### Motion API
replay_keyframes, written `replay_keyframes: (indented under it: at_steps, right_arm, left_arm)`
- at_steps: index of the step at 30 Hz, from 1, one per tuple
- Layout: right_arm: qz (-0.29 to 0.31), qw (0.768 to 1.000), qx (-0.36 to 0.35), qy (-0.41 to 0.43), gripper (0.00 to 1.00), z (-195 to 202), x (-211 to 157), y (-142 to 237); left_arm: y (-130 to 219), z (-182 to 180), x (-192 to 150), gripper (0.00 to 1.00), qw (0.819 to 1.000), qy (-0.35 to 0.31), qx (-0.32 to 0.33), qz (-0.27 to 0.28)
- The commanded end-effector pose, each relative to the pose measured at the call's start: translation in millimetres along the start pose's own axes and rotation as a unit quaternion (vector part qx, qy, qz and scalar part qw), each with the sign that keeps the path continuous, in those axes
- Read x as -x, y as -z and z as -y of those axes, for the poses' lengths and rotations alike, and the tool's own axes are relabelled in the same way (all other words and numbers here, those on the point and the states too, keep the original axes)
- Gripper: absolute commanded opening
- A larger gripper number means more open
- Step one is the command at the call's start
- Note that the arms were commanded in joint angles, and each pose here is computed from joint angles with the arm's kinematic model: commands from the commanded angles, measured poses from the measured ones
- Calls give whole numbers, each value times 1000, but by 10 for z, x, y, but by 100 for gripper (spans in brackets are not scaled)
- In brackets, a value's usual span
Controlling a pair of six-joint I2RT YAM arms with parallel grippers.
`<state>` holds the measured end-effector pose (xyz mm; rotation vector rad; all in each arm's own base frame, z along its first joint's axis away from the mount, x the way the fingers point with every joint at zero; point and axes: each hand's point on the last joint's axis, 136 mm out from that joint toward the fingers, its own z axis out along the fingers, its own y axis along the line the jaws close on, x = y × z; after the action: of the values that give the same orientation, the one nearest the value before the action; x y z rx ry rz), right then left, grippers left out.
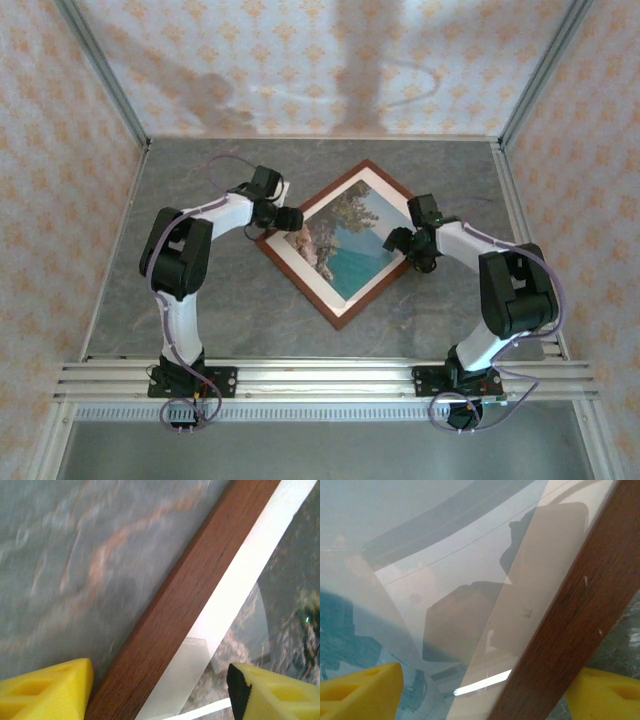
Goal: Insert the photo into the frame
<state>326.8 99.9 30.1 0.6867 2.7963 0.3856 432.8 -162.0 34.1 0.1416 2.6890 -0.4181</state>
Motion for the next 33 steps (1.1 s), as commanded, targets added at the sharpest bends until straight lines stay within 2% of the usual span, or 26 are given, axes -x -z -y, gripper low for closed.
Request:
replay_keyframes:
  at_steps: [1, 12, 20, 27, 33]
  right_arm:
    - [66, 992, 106, 32, 81, -643, 485, 33]
    - [39, 988, 124, 79, 73, -1180, 585, -107]
    - [40, 987, 109, 110, 72, -1353, 639, -84]
    - [41, 986, 87, 133, 76, -1379, 729, -94]
    - [34, 987, 64, 145, 76, -1344, 786, -195]
  left_arm:
    - [212, 33, -145, 69, 1000, 7, -2, 7]
    - [403, -21, -898, 66, 998, 49, -23, -10]
    - [499, -46, -1038, 66, 997, 73, -23, -1]
    - [533, 132, -1172, 64, 991, 105, -77, 9]
    - [562, 261, -1342, 64, 990, 105, -92, 2]
